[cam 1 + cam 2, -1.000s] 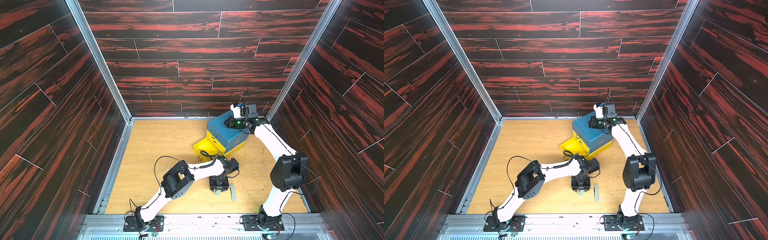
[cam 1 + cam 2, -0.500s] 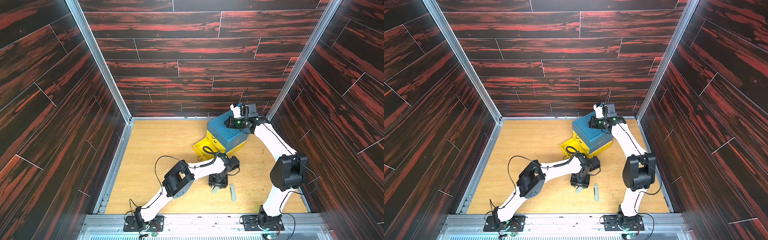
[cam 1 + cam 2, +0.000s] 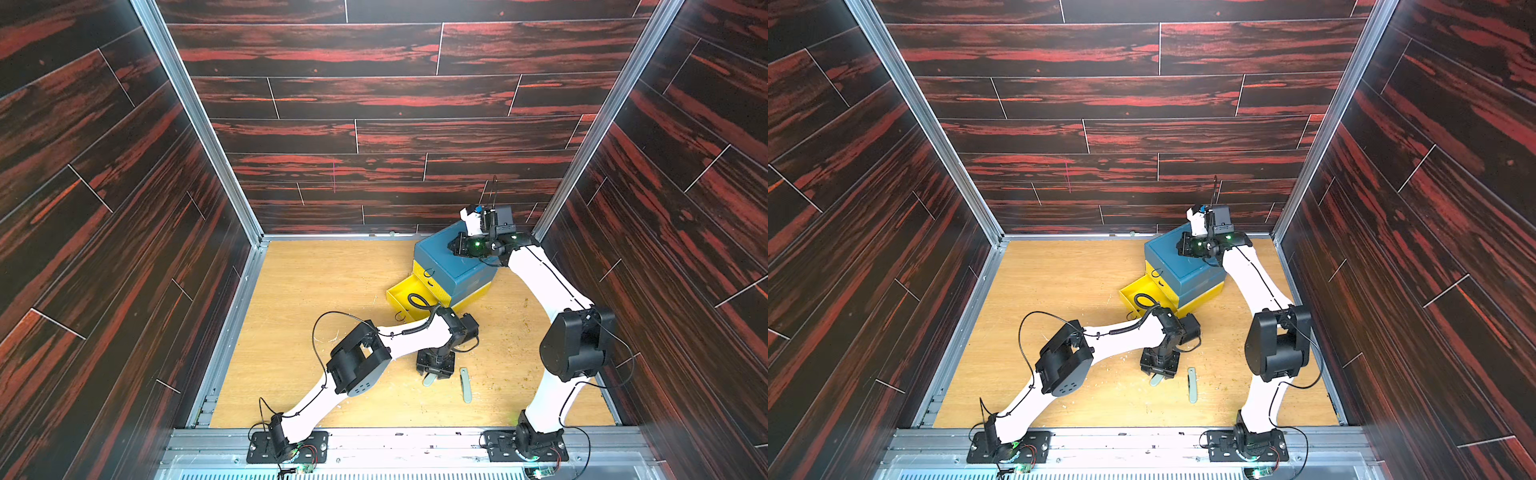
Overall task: Place the fruit knives into the drawer by color
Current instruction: Pick up the fruit knife from the center of the board.
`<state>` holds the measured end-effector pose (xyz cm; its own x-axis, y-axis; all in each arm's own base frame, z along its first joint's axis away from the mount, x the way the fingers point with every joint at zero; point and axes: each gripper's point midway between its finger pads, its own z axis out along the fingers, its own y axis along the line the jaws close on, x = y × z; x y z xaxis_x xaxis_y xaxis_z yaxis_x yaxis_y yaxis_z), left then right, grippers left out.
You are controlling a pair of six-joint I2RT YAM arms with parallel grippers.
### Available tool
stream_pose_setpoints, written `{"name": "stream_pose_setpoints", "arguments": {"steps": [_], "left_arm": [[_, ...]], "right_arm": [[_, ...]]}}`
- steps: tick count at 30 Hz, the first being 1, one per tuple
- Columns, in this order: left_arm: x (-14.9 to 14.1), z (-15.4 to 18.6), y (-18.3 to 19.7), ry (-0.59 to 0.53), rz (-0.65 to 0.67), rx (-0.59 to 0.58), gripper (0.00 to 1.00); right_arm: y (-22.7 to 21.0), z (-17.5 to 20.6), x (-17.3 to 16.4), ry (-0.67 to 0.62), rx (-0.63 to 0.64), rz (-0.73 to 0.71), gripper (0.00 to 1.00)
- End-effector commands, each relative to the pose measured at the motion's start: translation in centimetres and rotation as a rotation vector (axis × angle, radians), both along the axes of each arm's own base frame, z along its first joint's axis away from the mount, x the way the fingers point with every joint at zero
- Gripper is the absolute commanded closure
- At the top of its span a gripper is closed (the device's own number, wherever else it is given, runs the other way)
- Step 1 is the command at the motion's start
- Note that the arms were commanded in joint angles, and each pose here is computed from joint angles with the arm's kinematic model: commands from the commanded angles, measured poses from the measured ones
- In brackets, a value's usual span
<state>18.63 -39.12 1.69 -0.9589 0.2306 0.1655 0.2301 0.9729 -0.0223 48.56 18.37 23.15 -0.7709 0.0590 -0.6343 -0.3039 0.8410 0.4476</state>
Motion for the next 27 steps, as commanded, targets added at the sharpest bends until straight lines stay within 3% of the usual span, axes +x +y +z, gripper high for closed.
{"name": "stream_pose_setpoints", "arguments": {"steps": [1, 13, 27], "left_arm": [[-0.14, 0.35, -0.32, 0.003, -0.036, 0.0, 0.48], [-0.35, -0.06, -0.72, 0.01, -0.052, 0.004, 0.48], [-0.57, -0.57, -0.69, 0.037, -0.049, 0.021, 0.62]], "right_arm": [[-2.49, -11.61, -5.96, 0.442, -0.17, -0.034, 1.0], [-2.61, -11.46, -5.89, 0.435, -0.174, -0.038, 1.0], [-2.61, -11.5, -5.97, 0.437, -0.175, -0.039, 1.0]]}}
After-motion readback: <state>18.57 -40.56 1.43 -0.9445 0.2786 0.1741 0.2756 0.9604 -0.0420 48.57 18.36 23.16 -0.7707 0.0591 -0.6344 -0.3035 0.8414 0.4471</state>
